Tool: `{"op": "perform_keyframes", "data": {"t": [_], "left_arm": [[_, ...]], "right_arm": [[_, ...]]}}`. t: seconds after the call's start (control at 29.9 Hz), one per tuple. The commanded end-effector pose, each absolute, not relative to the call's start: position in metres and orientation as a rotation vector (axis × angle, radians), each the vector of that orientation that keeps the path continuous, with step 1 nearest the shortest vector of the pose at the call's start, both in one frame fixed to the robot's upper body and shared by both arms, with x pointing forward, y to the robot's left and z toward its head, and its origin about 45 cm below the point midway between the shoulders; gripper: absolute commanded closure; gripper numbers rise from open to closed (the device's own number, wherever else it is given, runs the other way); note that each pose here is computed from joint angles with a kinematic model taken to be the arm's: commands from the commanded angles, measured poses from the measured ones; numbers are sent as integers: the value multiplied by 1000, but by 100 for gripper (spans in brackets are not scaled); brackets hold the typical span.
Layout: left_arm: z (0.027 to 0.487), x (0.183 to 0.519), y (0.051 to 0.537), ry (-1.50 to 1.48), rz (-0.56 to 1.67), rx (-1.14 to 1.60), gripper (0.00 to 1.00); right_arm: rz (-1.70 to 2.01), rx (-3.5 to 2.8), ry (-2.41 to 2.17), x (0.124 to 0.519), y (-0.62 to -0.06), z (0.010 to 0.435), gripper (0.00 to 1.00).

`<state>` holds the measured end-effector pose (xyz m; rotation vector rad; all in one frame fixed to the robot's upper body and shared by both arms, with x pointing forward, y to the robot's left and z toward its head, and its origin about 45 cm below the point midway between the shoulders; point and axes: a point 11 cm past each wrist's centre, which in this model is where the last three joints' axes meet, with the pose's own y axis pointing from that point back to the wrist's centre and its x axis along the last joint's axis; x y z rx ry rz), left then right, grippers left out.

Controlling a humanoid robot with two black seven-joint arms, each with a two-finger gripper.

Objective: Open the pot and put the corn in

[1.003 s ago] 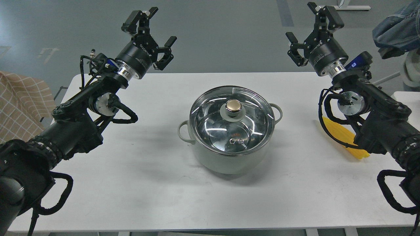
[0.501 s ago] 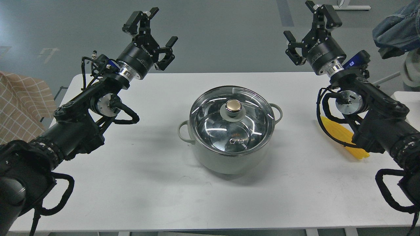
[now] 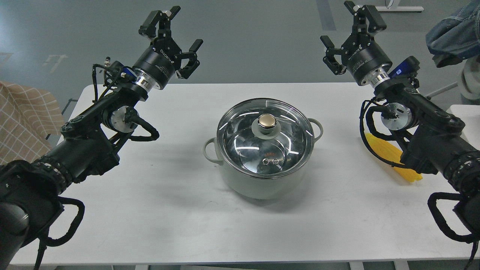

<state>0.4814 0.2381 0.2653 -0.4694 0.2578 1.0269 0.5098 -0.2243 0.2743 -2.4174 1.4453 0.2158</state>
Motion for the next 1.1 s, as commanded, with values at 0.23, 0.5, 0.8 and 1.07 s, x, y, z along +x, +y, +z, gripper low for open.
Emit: {"op": "perform_keyframes", "data": {"t": [0.23,0.5,0.8,1.07], "left_arm": [[265,481,234,262,1021,-474,2],[267,482,233,249,1014,-463,2],[352,483,214,-84,828,-324,2],[406,425,154,-600,500,-80,2]], "right_arm": [[222,-2418,1439,509,-221,273,0],[220,-2417,1450,509,-226,272,0],[196,-2383,1598,504,-282,260,0],[196,-2372,1663,496,-309,250,0]]}}
